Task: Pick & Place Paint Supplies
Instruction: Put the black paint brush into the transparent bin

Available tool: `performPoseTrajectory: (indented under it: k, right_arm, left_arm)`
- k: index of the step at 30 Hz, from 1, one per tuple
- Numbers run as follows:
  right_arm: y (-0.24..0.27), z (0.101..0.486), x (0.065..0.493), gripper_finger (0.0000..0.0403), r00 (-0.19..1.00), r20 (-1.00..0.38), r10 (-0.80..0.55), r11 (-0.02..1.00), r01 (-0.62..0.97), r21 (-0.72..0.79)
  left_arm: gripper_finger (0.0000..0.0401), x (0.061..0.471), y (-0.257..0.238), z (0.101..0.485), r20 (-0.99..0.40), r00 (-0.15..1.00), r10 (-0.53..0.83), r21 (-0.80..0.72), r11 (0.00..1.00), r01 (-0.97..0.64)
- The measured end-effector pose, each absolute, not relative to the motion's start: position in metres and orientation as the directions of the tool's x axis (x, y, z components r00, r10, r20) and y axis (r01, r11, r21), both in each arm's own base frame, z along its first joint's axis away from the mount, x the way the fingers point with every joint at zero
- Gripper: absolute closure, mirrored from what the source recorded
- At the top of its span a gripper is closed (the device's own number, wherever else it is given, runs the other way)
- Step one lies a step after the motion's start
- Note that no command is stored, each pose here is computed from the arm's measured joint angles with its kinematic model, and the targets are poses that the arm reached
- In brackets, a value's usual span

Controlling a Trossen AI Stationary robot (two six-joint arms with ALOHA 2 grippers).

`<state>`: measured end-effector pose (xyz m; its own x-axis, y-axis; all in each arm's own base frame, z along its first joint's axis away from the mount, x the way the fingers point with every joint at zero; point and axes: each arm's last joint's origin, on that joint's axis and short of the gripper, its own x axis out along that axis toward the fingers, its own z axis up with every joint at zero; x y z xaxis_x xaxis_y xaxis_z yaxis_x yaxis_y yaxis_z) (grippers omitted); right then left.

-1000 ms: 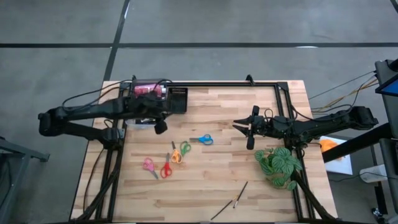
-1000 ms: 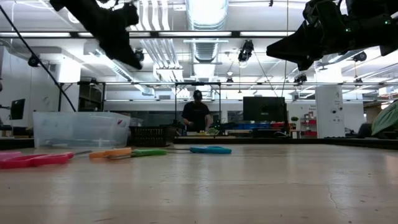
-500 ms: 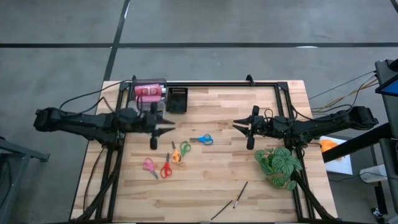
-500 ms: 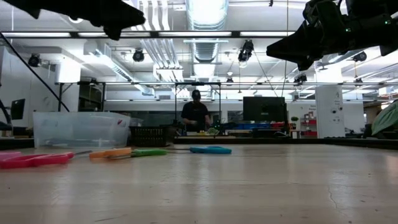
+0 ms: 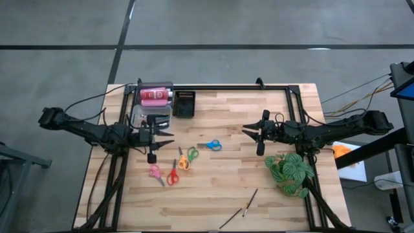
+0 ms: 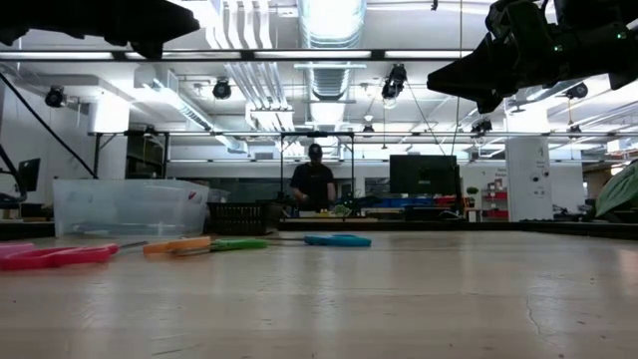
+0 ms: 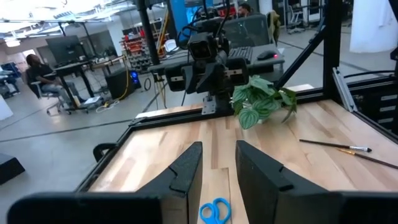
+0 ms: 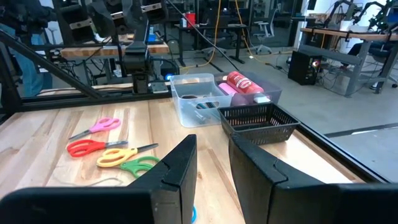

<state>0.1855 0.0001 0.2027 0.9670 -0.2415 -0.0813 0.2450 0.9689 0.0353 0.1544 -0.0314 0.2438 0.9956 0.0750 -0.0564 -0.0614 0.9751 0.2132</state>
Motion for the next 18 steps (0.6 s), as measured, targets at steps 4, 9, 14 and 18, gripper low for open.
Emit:
performPoseTrajectory:
  k: [4, 9, 14, 18]
  right_arm:
    - [0.0002, 0.2027, 0.1855, 0.0312, 0.967, -0.081, -0.241, 0.969, 0.245, 0.035]
    - [0.0001, 0.2027, 0.1855, 0.0312, 0.967, -0.081, -0.241, 0.969, 0.245, 0.035]
    - [0.0001, 0.2027, 0.1855, 0.0312, 0.967, -0.081, -0.241, 0.969, 0.245, 0.035]
    - [0.0002, 0.2027, 0.1855, 0.0312, 0.967, -0.081, -0.241, 0.969, 0.245, 0.036]
  left_arm:
    - [0.0302, 0.1544, -0.0315, 0.2428, -0.061, 0.995, 0.072, 0.217, 0.974, -0.057]
    - [0.0302, 0.1545, -0.0315, 0.2428, -0.062, 0.995, 0.072, 0.213, 0.975, -0.057]
    - [0.0302, 0.1546, -0.0315, 0.2427, -0.063, 0.995, 0.072, 0.23, 0.972, -0.056]
    - [0.0302, 0.1546, -0.0315, 0.2427, -0.063, 0.995, 0.072, 0.232, 0.971, -0.056]
